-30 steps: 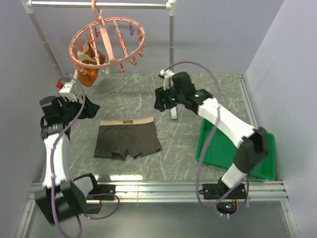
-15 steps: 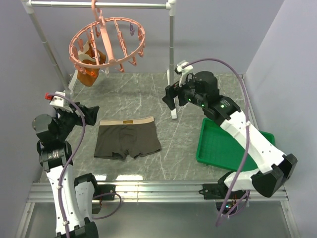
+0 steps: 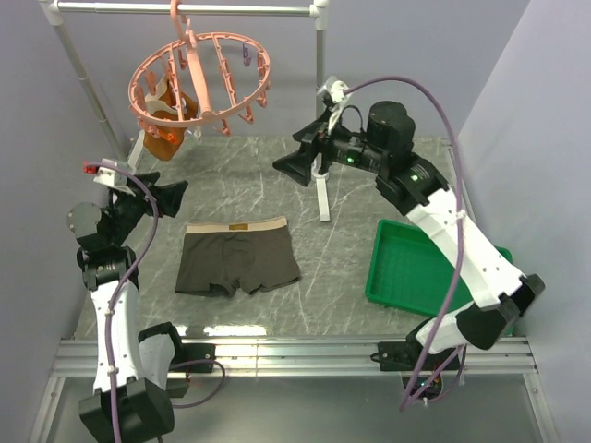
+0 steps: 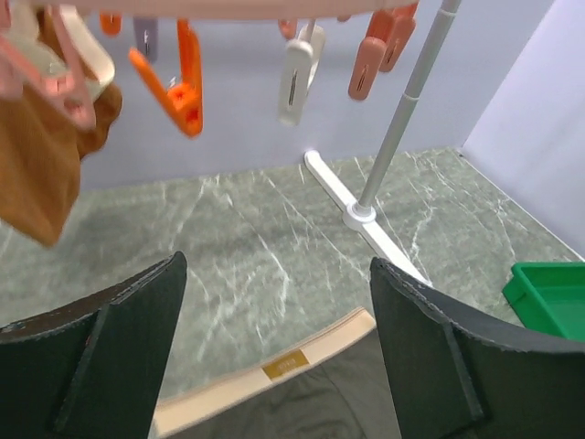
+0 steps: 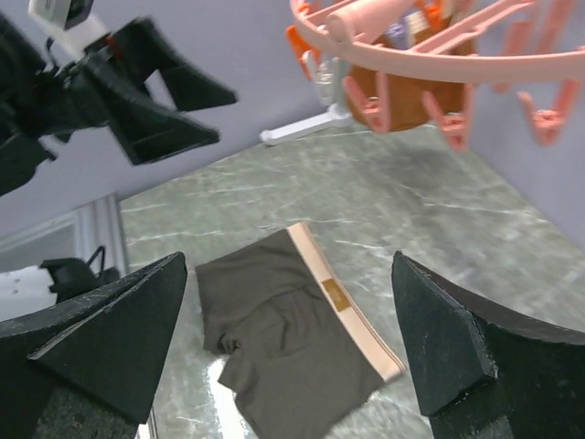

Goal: Clip the underwear to the hanger

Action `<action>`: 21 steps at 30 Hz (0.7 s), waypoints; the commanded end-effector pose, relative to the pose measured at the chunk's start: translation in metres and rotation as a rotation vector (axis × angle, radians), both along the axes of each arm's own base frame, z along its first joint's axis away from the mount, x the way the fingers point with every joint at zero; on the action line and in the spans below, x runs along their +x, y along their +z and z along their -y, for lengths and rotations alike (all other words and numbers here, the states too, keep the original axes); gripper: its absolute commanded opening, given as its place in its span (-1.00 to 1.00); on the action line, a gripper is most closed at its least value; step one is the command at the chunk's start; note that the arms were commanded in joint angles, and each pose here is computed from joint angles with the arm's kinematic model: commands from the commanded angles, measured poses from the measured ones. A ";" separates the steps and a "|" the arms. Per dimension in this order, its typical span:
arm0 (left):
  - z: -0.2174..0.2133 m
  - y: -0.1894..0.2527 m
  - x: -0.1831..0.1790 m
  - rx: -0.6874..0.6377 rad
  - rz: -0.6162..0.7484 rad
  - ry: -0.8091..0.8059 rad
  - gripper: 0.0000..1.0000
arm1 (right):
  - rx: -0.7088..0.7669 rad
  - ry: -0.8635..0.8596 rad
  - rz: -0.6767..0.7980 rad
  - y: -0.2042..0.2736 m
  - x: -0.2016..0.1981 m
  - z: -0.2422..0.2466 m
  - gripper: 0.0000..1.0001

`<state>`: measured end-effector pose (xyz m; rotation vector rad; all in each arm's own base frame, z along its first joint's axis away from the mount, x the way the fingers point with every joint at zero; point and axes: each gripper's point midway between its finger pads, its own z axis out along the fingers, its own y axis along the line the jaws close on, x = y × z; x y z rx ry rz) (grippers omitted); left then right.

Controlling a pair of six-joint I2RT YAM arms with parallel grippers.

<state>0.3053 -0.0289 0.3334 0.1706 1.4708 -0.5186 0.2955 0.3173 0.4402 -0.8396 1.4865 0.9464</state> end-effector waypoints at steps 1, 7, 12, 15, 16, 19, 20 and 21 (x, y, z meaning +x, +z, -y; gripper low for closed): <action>0.006 0.030 0.003 0.073 0.170 -0.059 0.66 | 0.069 0.136 0.059 0.014 -0.005 -0.021 0.99; 0.002 0.028 0.022 0.053 0.175 -0.059 0.33 | 0.134 0.204 -0.041 0.010 0.015 -0.052 0.93; 0.001 0.026 0.033 0.045 0.194 -0.083 0.22 | 0.191 0.217 -0.028 0.020 0.022 -0.071 0.93; -0.004 0.026 0.044 0.027 0.211 -0.073 0.25 | 0.189 0.204 0.019 0.025 0.022 -0.083 0.93; -0.006 0.022 0.050 0.015 0.200 -0.073 0.26 | 0.182 0.208 0.049 0.026 0.019 -0.087 0.93; -0.010 0.024 0.060 0.009 0.226 -0.069 0.30 | 0.165 0.209 0.096 0.026 0.015 -0.094 0.93; -0.011 0.024 0.063 0.009 0.230 -0.071 0.32 | 0.160 0.220 0.101 0.026 0.012 -0.097 0.93; -0.012 0.024 0.068 0.010 0.241 -0.073 0.35 | 0.156 0.224 0.107 0.025 0.010 -0.098 0.92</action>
